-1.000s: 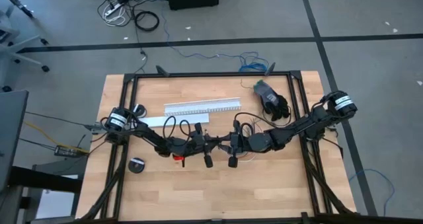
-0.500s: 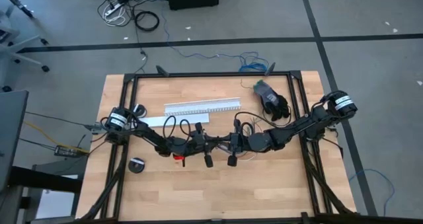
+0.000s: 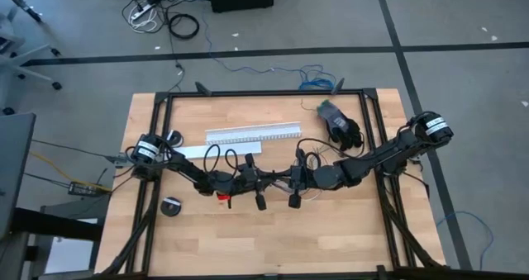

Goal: Ziptie cables
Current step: Wrap the colored wires together using a zip tie

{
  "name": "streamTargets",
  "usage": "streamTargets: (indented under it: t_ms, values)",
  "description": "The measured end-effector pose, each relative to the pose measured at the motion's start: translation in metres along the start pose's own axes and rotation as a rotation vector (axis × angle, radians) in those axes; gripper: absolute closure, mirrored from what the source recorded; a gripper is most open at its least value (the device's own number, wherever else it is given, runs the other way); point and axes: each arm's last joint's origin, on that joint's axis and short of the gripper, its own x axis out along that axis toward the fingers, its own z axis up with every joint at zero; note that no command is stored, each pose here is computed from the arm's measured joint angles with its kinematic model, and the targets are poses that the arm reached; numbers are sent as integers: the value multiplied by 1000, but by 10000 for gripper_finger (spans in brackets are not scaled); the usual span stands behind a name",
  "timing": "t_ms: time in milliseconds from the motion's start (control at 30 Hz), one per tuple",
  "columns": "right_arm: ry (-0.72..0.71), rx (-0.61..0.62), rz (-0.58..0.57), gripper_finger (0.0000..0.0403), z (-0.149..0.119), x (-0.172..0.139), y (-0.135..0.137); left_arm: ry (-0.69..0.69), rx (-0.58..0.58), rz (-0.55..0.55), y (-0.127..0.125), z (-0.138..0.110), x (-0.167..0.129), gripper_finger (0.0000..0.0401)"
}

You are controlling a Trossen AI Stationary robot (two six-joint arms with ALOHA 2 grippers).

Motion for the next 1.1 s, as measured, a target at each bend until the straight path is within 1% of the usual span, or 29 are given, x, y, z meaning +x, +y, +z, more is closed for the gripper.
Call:
streamTargets:
  t_ms: [1100]
  values:
    - [32,-2,-13,402,-3,0,0,5,4,-1,0,-1,0,401]
